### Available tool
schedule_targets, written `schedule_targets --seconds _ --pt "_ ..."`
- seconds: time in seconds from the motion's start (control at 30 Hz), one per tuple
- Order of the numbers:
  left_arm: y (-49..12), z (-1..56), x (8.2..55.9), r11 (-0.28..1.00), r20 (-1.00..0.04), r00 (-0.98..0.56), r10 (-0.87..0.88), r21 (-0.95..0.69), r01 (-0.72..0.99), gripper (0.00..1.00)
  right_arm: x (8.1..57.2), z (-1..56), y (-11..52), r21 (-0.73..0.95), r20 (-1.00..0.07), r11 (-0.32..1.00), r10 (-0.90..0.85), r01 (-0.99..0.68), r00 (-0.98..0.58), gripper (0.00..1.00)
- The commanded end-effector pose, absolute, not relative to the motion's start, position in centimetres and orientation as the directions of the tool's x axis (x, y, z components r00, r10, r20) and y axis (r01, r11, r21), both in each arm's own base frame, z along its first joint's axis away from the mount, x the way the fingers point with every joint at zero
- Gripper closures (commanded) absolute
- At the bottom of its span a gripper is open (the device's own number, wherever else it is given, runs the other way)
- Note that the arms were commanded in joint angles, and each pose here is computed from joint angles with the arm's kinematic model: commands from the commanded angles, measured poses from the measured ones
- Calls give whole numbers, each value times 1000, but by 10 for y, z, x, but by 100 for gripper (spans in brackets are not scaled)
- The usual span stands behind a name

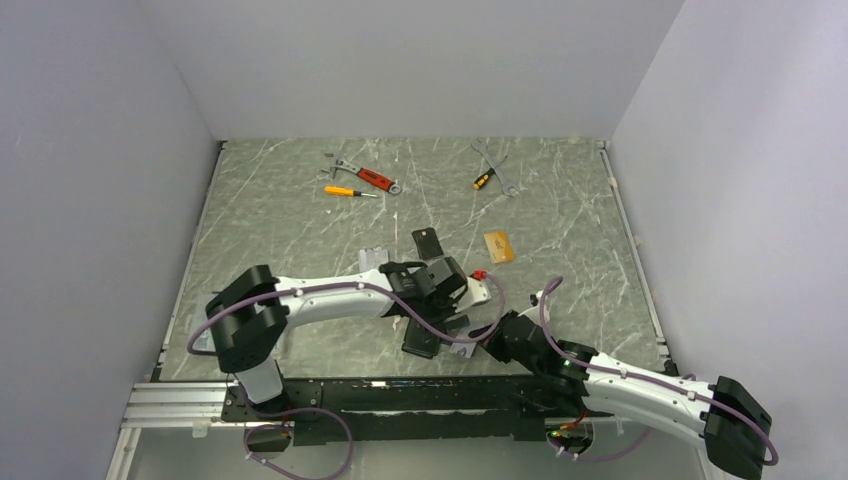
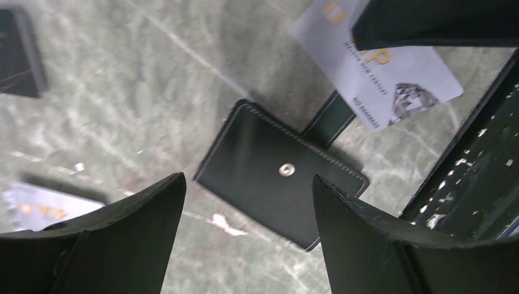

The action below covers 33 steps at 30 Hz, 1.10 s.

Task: Put the credit cards into the card holder
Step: Open the card holder at the center of the board.

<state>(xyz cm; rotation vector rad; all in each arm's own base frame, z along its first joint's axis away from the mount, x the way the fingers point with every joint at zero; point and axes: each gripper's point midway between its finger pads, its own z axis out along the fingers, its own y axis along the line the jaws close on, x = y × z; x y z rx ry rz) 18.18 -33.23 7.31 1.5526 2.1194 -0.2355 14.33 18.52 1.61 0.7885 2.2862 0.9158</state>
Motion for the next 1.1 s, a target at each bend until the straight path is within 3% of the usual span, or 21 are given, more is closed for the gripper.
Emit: schedule_targets --seconds 0.0,0.37,0.63,1.07 --pt "-358 62 163 330 -509 -262 820 46 943 19 123 -30 143 558 -341 734 629 388 -699 100" --pt "-380 47 159 296 -507 -232 830 47 954 18 122 -32 143 566 -330 725 635 393 -698 100" --pt "-359 37 185 218 -447 -64 892 302 928 18 121 -32 143 569 -321 718 642 400 -696 100" --pt "-327 72 184 183 -442 -11 897 349 919 20 120 -35 141 554 -323 725 641 409 -696 100"
